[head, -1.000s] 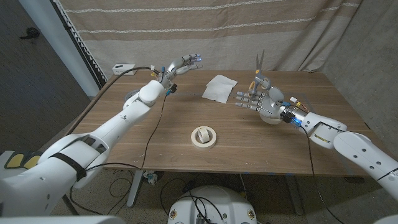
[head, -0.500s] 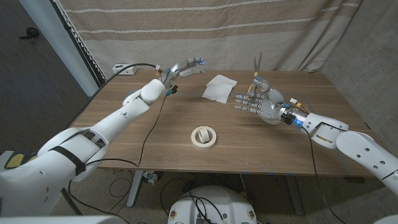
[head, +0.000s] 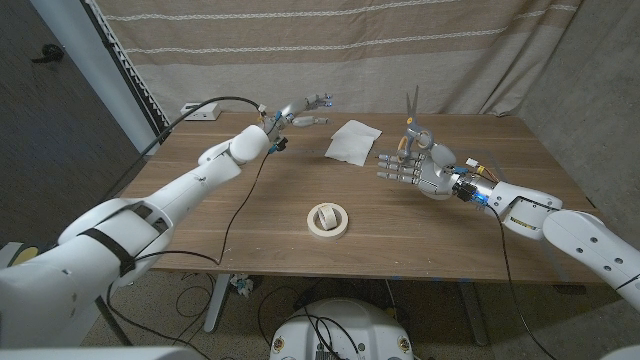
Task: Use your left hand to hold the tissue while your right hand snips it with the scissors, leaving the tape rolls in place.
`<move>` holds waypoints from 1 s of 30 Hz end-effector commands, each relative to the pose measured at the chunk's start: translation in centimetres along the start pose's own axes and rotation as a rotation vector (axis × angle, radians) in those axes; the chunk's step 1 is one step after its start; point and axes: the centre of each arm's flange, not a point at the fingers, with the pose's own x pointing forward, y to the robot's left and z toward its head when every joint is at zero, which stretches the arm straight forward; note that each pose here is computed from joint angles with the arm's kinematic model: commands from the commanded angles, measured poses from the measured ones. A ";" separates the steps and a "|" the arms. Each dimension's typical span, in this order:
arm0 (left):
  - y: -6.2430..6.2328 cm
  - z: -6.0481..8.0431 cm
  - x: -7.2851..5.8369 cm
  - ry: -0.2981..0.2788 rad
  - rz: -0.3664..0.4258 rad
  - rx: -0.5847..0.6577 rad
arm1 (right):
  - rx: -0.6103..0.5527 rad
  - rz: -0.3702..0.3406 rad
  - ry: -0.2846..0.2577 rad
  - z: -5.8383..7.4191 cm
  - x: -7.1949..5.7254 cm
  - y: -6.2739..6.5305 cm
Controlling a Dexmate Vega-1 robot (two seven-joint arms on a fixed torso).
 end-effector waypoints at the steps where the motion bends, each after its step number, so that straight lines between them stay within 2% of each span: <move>1: -0.4 -0.5 0.6 0.023 -0.040 0.032 | 0.006 0.005 0.009 -0.1 -0.1 0.2; 10: -0.8 -0.8 1.1 0.032 -0.059 0.110 | -0.001 0.008 0.029 0.0 0.0 0.2; 30: -1.5 -0.4 1.3 0.020 -0.062 0.269 | 0.001 0.001 0.028 0.1 0.2 0.3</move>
